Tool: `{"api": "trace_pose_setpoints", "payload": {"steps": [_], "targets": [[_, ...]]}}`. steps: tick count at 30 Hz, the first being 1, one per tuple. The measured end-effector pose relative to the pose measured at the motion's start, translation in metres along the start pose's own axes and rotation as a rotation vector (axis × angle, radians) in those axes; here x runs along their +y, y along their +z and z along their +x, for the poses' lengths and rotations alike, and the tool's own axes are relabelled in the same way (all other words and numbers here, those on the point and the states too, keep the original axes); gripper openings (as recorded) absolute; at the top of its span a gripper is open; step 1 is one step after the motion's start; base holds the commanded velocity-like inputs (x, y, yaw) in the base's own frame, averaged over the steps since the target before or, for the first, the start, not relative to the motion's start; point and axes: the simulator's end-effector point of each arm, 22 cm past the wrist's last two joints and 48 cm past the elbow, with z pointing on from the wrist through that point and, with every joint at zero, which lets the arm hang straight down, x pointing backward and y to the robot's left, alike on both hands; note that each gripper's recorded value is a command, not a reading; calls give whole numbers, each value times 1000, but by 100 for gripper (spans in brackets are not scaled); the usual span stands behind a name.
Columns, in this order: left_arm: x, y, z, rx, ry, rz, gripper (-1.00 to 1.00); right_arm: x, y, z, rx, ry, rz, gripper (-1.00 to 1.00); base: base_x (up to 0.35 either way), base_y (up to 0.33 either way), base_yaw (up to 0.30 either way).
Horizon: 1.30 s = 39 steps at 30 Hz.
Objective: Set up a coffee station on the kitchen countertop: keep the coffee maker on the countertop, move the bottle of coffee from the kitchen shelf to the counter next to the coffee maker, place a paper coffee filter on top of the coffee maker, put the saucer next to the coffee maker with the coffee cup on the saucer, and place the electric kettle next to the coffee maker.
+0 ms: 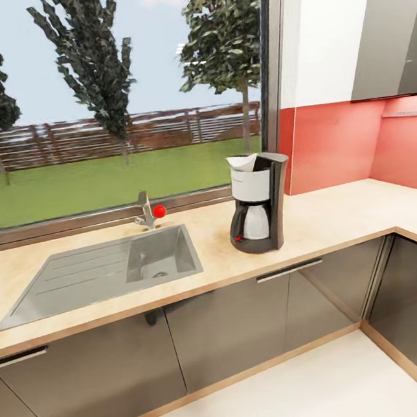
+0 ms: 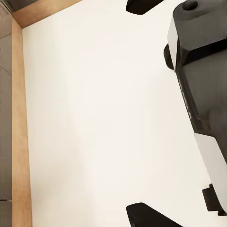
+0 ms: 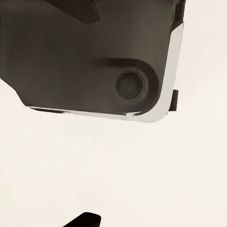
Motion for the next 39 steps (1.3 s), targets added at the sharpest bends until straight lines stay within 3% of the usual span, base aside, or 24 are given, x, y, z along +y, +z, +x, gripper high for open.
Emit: {"api": "trace_pose_setpoints", "payload": {"steps": [3,7,8,12,25,30,39], "targets": [[0,0,0,0,0,0,100,3,1,-11,-24,2,-5,100,5,5,0],[0,0,0,0,0,0,100,-1,0,-71,-150,3,4,100,1,1,0],[0,0,0,0,0,0,100,-3,-4,-102,-216,3,10,100,0,0,0],[0,0,0,0,0,-1,100,-6,-9,-131,-277,0,16,100,0,0,0],[10,-8,20,41,-19,-39,100,-22,-12,-144,-307,4,42,100,0,0,177],[15,-8,15,15,-48,-64,100,-23,-13,-144,-308,4,42,100,0,0,93],[17,-8,13,6,-56,-71,100,-23,-13,-145,-310,4,44,100,0,0,197]]}}
